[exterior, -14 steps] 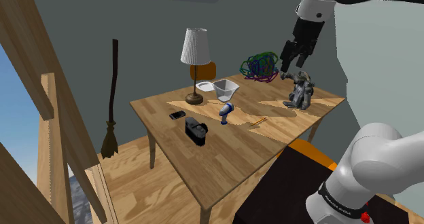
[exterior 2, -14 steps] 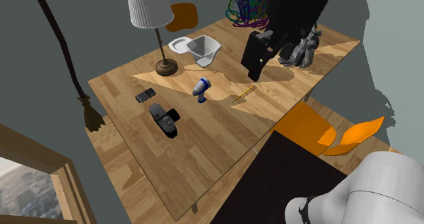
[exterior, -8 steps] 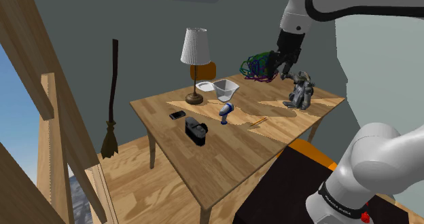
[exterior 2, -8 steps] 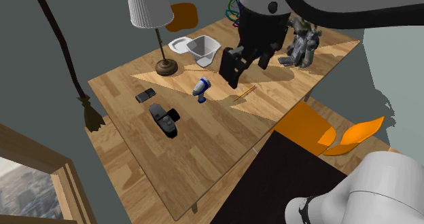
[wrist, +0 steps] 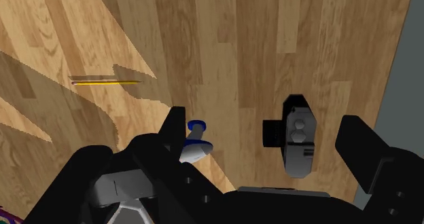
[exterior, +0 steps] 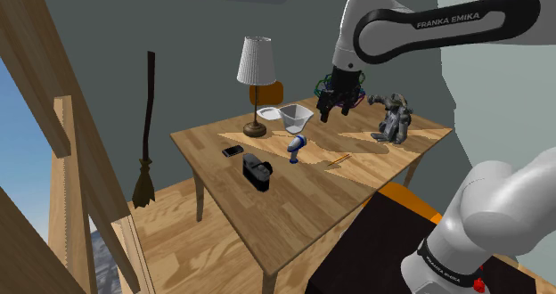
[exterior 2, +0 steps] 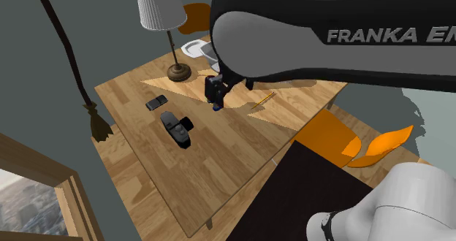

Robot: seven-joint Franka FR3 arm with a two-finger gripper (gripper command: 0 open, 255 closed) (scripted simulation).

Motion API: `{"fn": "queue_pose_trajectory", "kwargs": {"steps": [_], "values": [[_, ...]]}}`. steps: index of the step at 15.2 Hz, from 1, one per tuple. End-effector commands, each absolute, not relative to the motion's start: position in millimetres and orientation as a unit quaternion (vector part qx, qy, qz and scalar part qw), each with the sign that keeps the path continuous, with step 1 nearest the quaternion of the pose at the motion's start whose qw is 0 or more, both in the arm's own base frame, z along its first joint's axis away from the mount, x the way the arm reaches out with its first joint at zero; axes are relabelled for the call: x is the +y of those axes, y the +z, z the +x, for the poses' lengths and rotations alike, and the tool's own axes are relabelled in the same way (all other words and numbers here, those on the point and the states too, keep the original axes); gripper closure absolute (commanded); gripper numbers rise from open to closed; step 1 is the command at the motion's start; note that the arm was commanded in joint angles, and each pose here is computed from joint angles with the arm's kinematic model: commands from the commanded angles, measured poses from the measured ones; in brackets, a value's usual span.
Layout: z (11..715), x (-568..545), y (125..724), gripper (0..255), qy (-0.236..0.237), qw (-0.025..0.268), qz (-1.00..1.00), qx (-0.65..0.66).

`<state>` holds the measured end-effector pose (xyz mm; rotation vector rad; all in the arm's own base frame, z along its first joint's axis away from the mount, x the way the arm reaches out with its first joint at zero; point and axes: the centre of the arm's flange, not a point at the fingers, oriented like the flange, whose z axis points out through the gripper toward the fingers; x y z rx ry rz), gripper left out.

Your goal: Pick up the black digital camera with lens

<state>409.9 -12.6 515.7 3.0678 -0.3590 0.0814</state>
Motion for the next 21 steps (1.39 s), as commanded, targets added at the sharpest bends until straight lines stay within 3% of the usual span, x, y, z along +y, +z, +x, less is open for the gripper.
{"fn": "queue_pose_trajectory", "kwargs": {"steps": [1, 21], "values": [[429, -9, 498, 0, 0.026, 0.025, 0.992, -0.118], [605, 36, 305, 0, 0.014, 0.016, 0.991, -0.136]]}}
